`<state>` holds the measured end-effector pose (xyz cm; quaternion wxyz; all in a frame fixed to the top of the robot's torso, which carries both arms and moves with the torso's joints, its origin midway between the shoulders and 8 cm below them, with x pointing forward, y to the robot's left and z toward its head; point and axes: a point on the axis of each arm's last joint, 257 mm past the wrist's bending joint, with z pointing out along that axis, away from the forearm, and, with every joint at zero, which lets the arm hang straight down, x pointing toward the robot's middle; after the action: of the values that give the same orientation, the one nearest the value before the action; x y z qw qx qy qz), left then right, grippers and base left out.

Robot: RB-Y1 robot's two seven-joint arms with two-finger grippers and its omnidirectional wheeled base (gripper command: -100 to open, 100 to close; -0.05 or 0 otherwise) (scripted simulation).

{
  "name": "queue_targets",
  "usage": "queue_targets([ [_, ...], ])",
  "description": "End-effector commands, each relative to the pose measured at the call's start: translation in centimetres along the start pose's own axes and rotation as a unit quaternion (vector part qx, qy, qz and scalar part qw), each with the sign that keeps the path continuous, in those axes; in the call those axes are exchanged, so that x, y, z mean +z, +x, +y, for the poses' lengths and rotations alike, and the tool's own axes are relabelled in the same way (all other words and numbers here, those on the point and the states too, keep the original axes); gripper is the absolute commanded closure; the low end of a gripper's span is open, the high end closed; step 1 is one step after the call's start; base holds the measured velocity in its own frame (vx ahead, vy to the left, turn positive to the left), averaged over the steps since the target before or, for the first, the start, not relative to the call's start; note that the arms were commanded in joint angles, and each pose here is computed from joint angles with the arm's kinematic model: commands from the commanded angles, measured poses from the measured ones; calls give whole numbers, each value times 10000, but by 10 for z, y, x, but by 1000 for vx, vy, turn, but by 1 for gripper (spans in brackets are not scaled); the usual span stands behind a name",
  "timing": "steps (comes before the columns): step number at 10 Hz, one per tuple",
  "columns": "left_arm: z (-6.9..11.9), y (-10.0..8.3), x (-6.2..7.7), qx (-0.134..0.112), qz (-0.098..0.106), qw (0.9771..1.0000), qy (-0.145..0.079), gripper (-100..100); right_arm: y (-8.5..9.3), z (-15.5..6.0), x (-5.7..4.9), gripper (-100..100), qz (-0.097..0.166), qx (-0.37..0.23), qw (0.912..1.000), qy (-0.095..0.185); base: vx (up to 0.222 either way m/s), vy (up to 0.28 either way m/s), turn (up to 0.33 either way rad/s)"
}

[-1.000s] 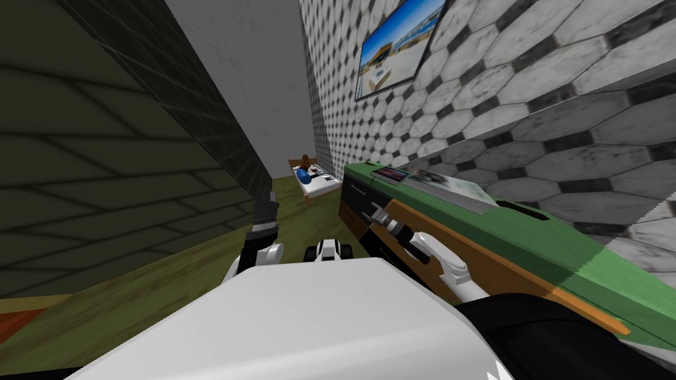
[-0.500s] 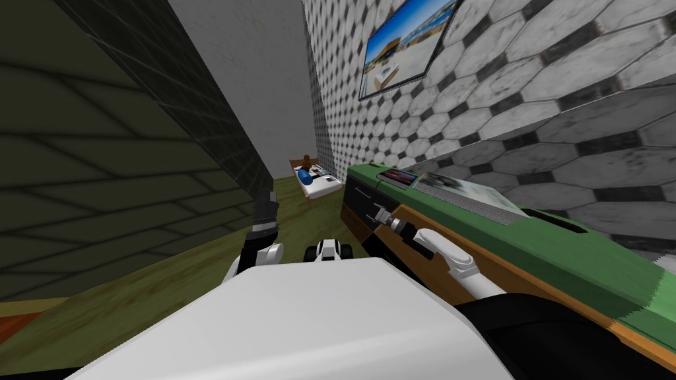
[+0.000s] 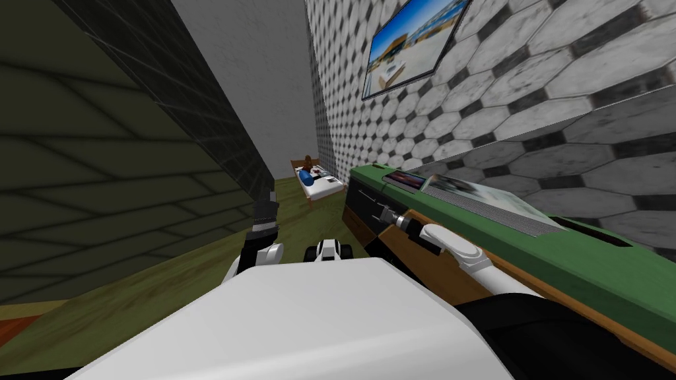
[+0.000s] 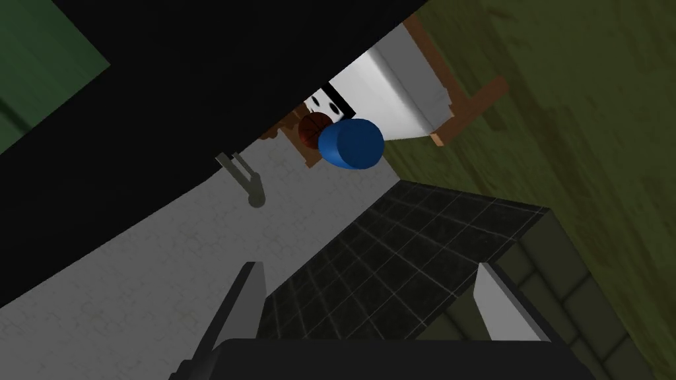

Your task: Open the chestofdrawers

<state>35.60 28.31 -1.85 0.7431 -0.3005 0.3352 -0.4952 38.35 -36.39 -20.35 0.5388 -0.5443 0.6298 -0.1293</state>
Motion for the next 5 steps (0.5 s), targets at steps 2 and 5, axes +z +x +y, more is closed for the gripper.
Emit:
queue_targets([
  [2,0,0,0,0,0,10000,0,0,27,-14,-8,-100,378,-858,9954,-218,68,36,10],
  [5,0,0,0,0,0,10000,0,0,45,-26,-14,-100,646,-1479,9862,-360,71,34,21],
])
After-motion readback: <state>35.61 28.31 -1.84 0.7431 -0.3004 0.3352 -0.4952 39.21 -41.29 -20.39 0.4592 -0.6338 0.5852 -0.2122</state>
